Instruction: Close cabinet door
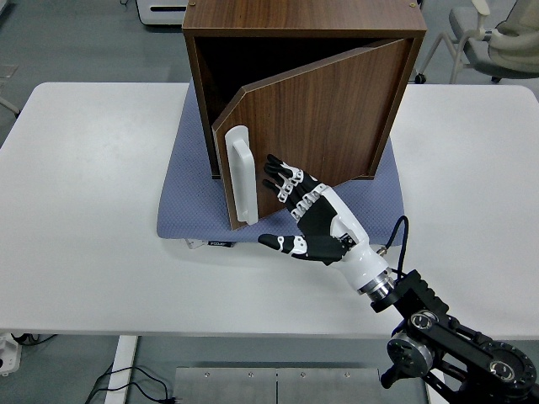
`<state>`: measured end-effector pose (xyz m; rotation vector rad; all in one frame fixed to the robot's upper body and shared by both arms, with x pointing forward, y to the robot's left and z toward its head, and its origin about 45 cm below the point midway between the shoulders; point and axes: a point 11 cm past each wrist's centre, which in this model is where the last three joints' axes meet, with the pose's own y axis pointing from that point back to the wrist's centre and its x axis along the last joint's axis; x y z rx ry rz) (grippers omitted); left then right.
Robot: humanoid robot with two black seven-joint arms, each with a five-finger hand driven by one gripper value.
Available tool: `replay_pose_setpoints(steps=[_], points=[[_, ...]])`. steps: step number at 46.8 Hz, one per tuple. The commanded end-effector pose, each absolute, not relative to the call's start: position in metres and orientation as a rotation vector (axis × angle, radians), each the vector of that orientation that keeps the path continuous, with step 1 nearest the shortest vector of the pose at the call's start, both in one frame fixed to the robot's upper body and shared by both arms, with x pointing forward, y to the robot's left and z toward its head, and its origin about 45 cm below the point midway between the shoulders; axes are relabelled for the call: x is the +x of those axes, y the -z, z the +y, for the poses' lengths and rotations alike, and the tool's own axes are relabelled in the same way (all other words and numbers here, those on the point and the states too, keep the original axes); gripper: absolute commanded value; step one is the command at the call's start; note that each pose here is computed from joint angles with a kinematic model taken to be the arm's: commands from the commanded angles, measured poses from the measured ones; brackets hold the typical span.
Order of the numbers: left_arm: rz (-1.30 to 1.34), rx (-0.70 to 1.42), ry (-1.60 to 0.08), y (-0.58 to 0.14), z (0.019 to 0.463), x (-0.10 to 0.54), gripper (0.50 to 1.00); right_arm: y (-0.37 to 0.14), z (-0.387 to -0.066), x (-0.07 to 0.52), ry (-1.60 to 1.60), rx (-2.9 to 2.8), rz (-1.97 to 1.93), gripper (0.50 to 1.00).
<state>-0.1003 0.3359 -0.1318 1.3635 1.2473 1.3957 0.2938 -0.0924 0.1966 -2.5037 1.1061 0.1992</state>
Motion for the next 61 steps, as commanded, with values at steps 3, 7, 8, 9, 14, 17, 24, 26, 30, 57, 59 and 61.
replay_pose_setpoints(steps=[3,7,8,9,14,17,24,26,30,57,59,61], points=[[1.247,1.363,-1.396,0.132,0.336,-0.1,1.0,-0.193,-0.091,0.302,-0.212,-2.512,1.123,1.0],[1.247,1.363,-1.396,0.132,0.336,-0.1,1.0,-0.197,-0.088,0.309,-0.216,-2.497,1.121,1.0],[1.247,1.363,-1.396,0.132,0.336,-0.1,1.0,-0.198,-0.089,0.31,-0.217,-2.496,1.125,1.0],[1.247,1.363,-1.396,0.132,0.336,-0.1,1.0,-0.198,-0.089,0.312,-0.225,-2.49,1.132,1.0],[1.247,1.363,-1.396,0.132,0.336,-0.1,1.0,-0.2,-0.094,0.323,-0.242,-2.47,1.16,1.0],[1.247,1.363,-1.396,0.132,0.336,-0.1,1.0,-0.2,-0.098,0.329,-0.248,-2.461,1.185,1.0],[1.247,1.363,-1.396,0.132,0.336,-0.1,1.0,-0.208,-0.101,0.342,-0.265,-2.439,1.203,1.0],[1.247,1.363,-1.396,0.132,0.336,-0.1,1.0,-0.209,-0.103,0.345,-0.256,-2.444,1.208,1.0],[1.247,1.363,-1.396,0.132,0.336,-0.1,1.0,-0.214,-0.101,0.348,-0.246,-2.45,1.196,1.0],[1.247,1.363,-1.396,0.132,0.336,-0.1,1.0,-0.217,-0.084,0.356,-0.172,-2.581,1.121,1.0],[1.247,1.363,-1.396,0.132,0.336,-0.1,1.0,-0.216,-0.086,0.358,-0.169,-2.581,1.131,1.0],[1.247,1.363,-1.396,0.132,0.336,-0.1,1.0,-0.215,-0.088,0.36,-0.168,-2.581,1.145,1.0]])
